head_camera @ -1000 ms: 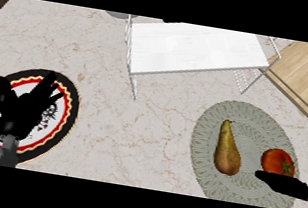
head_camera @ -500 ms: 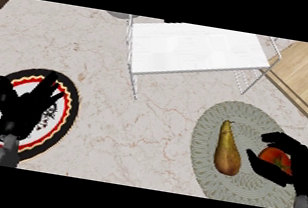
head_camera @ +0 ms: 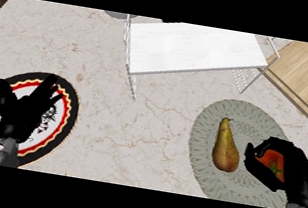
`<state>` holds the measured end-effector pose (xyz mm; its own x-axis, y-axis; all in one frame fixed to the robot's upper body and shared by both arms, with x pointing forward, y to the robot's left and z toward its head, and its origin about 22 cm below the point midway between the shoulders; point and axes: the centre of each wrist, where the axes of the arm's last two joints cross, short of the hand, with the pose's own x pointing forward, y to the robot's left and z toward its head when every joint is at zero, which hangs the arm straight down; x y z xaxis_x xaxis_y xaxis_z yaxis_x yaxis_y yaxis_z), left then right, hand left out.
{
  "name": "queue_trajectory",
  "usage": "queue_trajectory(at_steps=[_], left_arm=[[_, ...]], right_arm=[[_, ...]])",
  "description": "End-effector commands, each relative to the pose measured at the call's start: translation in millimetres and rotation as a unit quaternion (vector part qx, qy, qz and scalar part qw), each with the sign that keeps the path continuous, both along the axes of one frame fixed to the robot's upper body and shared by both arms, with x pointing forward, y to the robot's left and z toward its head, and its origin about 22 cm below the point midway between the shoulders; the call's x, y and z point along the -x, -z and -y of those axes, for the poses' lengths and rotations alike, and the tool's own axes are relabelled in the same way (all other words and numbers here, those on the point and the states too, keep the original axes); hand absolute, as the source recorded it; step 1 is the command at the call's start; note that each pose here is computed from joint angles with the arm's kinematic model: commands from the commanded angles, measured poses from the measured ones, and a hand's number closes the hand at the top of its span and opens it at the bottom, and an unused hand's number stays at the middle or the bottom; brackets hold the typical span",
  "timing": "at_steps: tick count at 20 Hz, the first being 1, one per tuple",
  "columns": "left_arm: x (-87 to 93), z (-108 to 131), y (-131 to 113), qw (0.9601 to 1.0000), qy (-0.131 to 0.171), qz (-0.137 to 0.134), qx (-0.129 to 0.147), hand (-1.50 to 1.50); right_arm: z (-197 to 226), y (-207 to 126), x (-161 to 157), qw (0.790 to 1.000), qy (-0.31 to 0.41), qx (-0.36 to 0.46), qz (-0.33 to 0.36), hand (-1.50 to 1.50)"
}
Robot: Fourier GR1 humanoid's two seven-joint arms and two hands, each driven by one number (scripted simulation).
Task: Pick the tomato from the placemat and place it in the tiered shelf
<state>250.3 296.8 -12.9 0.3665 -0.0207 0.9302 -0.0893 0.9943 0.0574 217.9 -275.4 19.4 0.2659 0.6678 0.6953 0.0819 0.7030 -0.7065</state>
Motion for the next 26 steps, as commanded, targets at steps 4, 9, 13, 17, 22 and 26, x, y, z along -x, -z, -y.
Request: queue_trajectory(at_steps=[4,9,13,17,22,26], left_arm=[[-2.2,13.3,12.7,0.9993,0.020,-0.030,0.007,0.00],[-2.1,-3.0,11.5,0.9993,-0.004,-0.038,0.001,0.00],[-4.8,4.7,13.5,0.9987,0.006,-0.050,0.004,0.00],[-2.3,0.6,2.1,0.9992,0.005,-0.040,0.000,0.00],[3.1,9.5,19.1,0.9989,0.002,-0.047,-0.001,0.00],[7.6,-2.1,18.8,0.9993,-0.004,-0.037,0.005,0.00]], right_arm=[[-105.7,-33.2,-2.1,0.972,-0.230,0.053,0.009,1.50],[-191.6,-86.6,11.8,0.934,-0.344,0.084,0.047,1.50],[-204.5,-143.5,23.5,0.940,-0.315,0.074,0.110,1.50],[-193.0,-197.1,40.9,0.953,-0.257,0.063,0.148,1.50],[-186.6,-249.4,45.2,0.956,-0.231,0.059,0.170,1.50],[-186.2,-285.2,15.7,0.959,-0.208,0.060,0.183,1.50]])
